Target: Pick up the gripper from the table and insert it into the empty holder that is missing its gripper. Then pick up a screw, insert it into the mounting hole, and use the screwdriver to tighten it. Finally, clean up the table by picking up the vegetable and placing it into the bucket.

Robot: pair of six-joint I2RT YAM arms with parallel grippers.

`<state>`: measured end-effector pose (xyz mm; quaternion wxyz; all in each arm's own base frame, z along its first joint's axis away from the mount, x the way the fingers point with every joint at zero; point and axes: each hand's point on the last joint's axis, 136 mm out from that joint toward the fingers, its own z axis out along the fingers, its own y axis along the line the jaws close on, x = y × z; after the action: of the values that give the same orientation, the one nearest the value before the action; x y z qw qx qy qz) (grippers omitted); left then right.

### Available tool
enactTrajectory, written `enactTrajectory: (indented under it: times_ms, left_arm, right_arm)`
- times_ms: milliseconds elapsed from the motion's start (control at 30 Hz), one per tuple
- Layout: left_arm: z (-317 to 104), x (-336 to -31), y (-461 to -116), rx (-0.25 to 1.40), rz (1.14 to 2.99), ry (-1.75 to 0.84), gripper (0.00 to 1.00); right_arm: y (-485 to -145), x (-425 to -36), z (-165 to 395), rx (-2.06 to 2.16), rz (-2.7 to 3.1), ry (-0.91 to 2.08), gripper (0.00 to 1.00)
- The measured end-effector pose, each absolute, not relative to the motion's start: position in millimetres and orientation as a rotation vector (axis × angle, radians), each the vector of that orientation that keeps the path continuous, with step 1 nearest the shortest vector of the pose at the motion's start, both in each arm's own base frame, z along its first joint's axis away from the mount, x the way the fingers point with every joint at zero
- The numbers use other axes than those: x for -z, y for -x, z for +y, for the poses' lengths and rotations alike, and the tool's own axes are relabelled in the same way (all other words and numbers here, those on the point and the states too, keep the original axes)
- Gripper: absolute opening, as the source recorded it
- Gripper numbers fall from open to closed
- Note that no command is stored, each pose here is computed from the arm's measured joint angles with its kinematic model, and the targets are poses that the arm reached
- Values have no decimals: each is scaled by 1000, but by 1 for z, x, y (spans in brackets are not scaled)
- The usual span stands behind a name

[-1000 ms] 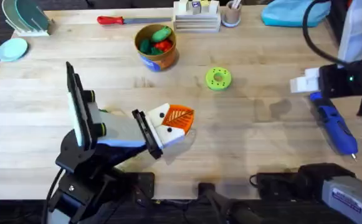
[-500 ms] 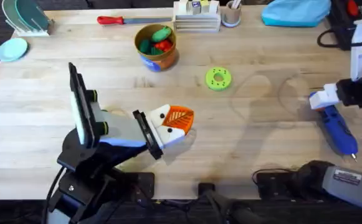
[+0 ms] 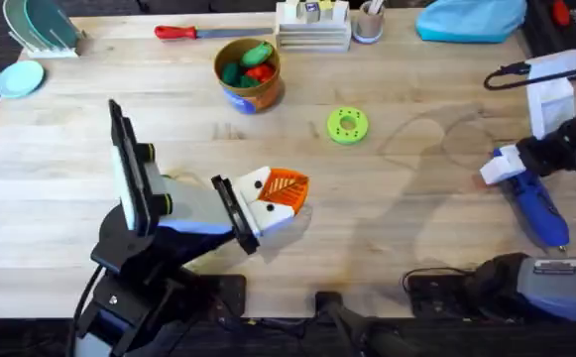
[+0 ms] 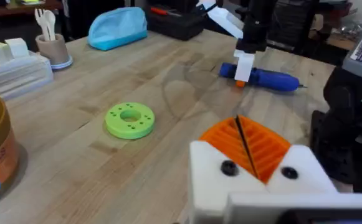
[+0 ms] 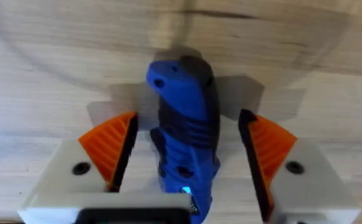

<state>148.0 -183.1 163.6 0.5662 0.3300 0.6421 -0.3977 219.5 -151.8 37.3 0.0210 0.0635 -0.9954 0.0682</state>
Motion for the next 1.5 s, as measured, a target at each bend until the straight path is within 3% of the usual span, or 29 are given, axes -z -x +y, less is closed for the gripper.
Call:
enactTrajectory:
  times_ms: [133, 333, 433, 467, 767, 900, 1100, 1300, 1500]
  left_arm:
    - [-183, -164, -148, 935, 1509, -776, 5]
    - [-183, -164, -148, 935, 1509, -776, 5]
    - [-183, -164, -148, 935, 1509, -776, 5]
    - [-183, -164, -148, 935, 1510, -776, 5]
    - [-183, -164, -148, 935, 1509, -776, 5]
    - [-183, -164, -148, 935, 1510, -776, 5]
    - [-183, -164, -148, 935, 1509, -776, 5]
    - [-183, -164, -148, 935, 1509, -776, 5]
    - [-183, -164, -148, 935, 1509, -776, 5]
  right_arm:
    - [-220, -36, -149, -183, -3086, -216, 871]
    - [-222, -34, -142, -128, -3098, -240, 384]
    - [-224, -33, -146, -157, -3100, -243, 56]
    - [-224, -33, -147, -159, -3100, -231, 23]
    - [-225, -38, -149, -185, -3122, -177, 17]
    - [-238, -65, -155, -296, -3235, -79, 17]
    - [-261, -132, -150, -419, -3535, 81, 17]
    - [-297, -232, -117, -267, -4041, 215, 17]
    - [-306, -324, -53, 111, -4421, -45, 17]
